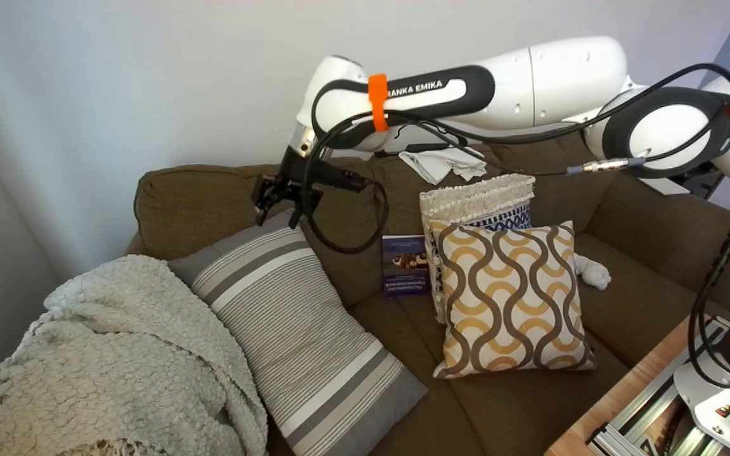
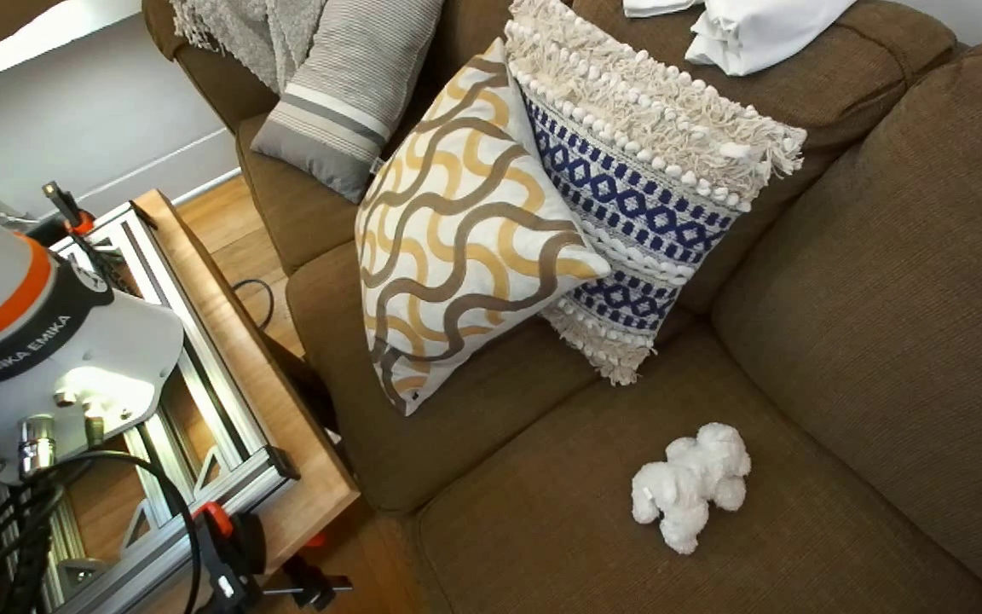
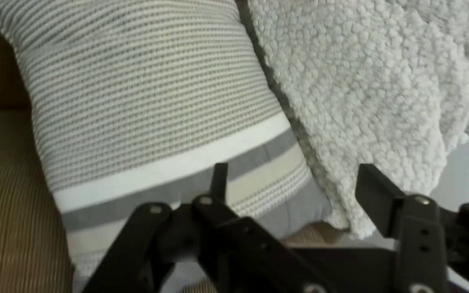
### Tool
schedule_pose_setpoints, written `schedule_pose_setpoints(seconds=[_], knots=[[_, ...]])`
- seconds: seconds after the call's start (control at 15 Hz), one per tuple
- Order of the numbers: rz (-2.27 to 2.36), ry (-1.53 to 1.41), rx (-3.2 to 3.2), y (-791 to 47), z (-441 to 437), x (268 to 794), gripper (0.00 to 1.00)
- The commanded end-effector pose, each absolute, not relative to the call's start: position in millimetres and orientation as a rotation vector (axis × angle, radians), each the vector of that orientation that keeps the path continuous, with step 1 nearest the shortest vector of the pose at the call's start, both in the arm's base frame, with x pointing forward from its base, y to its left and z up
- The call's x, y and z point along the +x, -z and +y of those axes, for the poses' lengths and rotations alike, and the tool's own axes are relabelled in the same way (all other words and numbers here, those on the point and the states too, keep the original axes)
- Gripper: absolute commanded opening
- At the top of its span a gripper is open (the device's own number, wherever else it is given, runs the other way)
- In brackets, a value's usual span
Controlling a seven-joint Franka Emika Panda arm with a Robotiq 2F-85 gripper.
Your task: Place the grey pillow om the left side of the couch
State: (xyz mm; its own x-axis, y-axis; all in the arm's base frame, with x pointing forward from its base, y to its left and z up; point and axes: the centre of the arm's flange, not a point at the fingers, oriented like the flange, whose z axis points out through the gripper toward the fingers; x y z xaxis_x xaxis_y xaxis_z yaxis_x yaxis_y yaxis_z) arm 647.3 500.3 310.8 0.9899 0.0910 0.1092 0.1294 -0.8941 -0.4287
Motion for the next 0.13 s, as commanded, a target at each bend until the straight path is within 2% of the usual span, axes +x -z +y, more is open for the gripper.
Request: schedule_pose_setpoints(seconds=[0.0, 0.07], knots=[[-0.175, 0.192, -2.696, -340, 497, 650, 0.87], [-0.184, 0.25, -2.699, -367, 494, 650, 0.94]])
